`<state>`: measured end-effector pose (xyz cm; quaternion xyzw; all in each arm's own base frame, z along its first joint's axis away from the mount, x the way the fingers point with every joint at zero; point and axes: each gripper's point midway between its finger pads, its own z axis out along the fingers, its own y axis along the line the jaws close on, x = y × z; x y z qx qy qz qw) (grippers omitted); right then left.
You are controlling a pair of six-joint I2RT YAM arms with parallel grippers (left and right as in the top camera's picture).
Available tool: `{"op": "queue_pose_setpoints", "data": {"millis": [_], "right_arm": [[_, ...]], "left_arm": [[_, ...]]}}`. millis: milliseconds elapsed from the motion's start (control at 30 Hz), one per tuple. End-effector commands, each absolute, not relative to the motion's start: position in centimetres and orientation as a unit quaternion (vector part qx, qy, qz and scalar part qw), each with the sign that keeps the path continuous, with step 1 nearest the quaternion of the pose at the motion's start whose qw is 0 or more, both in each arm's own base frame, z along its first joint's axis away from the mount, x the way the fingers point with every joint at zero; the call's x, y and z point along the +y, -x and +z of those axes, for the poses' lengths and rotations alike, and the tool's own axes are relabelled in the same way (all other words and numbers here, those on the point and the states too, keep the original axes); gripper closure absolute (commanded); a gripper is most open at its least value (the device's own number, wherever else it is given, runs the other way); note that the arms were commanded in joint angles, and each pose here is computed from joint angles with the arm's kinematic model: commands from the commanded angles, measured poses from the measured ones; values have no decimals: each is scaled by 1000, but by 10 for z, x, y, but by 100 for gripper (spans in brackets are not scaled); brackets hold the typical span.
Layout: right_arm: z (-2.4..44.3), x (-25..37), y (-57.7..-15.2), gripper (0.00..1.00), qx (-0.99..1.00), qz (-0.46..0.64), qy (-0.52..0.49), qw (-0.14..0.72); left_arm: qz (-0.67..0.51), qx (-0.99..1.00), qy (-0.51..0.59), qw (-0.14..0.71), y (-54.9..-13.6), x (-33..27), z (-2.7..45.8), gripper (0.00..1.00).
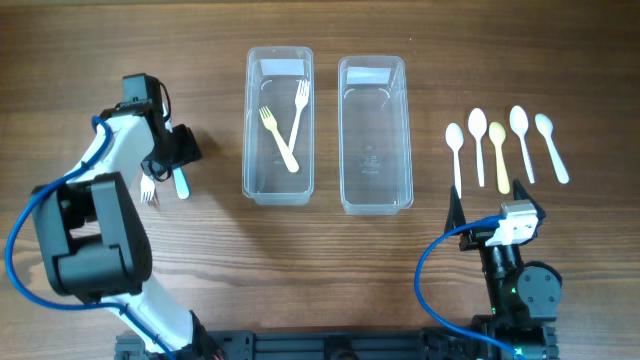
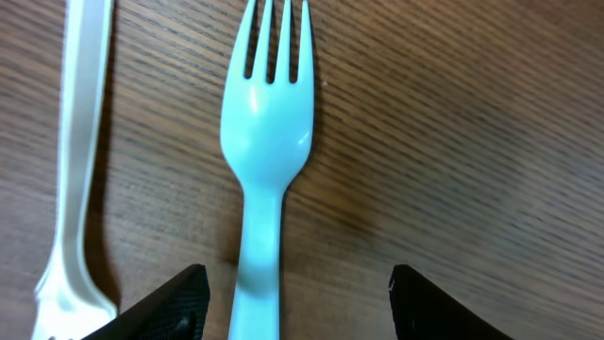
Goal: Pack container
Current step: 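Grasp the light blue fork with the left gripper, then place the light blue fork into the left container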
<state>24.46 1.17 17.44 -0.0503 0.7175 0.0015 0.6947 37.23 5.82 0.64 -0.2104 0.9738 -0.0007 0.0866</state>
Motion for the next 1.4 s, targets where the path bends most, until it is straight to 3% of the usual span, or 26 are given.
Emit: {"op": "queue_pose_setpoints", "data": {"millis": [0, 167, 267, 333, 467, 633, 800, 933, 1100, 1367], "right_arm": [[175, 11, -245, 0, 715, 5, 41, 698], [175, 11, -245, 0, 715, 5, 41, 698], [175, 11, -245, 0, 715, 5, 41, 698], [175, 11, -245, 0, 715, 5, 41, 698], [175, 11, -245, 0, 715, 5, 41, 698], [175, 11, -245, 0, 715, 5, 41, 698], [175, 11, -245, 0, 715, 5, 41, 698], [175, 11, -245, 0, 715, 5, 41, 698], [175, 11, -245, 0, 715, 5, 41, 698], [175, 11, -245, 0, 715, 5, 41, 698]], "left_arm": [[-6, 978, 203, 58, -365, 56, -17, 37], [-6, 978, 203, 49, -363, 56, -25, 37], [-14, 978, 203, 50, -364, 53, -24, 70], [-18, 978, 203, 51, -364, 52, -20, 88], [-18, 977, 202, 60, -369, 53, -7, 96], [-20, 973, 201, 108, -396, 57, 42, 96], [-28, 956, 195, 218, -443, 62, 142, 96], [-82, 940, 167, 285, -465, 25, 215, 96], [-106, 950, 120, 267, -463, -38, 215, 96], [-112, 978, 17, 175, -435, -138, 159, 96]]}}
